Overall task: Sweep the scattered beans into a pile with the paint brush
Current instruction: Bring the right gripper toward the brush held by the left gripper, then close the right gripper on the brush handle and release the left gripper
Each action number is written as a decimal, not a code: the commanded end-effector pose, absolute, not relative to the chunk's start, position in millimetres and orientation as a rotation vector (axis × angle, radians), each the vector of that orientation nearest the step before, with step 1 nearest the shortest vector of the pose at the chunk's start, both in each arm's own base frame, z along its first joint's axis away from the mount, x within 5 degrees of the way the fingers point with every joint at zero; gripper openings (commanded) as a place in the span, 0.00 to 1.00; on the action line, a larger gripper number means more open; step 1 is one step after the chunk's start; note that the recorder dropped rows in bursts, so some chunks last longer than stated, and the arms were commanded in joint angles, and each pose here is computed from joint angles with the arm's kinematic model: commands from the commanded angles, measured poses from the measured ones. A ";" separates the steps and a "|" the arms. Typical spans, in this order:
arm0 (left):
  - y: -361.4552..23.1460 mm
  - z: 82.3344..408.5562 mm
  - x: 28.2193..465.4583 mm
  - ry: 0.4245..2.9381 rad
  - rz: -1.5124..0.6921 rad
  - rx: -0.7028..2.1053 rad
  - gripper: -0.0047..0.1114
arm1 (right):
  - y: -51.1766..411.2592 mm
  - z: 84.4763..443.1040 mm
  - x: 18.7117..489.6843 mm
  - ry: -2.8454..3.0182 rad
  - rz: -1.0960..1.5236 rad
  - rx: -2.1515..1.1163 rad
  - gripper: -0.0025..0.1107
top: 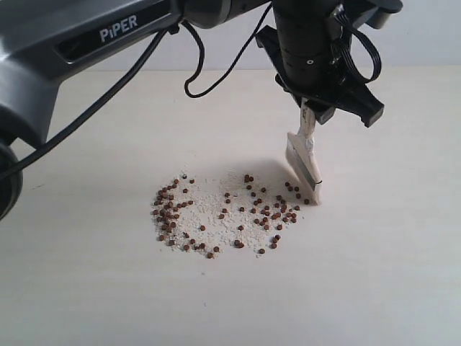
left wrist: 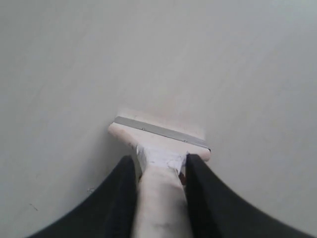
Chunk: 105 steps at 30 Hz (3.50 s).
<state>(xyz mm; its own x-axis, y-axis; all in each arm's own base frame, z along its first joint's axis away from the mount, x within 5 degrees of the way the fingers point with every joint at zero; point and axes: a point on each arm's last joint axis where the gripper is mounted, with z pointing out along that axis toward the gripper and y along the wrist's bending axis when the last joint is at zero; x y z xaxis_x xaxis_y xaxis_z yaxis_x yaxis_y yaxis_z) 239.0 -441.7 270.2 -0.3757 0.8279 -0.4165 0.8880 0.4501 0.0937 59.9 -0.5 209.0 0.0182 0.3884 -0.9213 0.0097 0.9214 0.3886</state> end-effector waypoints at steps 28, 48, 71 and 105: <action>-430.1 271.1 259.1 2.325 -0.260 1.435 0.04 | 38.5 227.9 149.0 1.729 0.286 -0.496 0.47; -428.2 279.7 257.1 2.320 -0.297 1.427 0.04 | 60.6 172.1 182.7 1.747 0.632 -0.693 0.48; -428.8 279.7 256.2 2.325 -0.313 1.427 0.04 | 72.8 122.6 227.9 1.668 0.527 -0.770 0.57; -430.2 279.8 253.8 2.355 -0.361 1.401 0.04 | 104.0 134.0 252.3 1.651 0.550 -0.562 0.33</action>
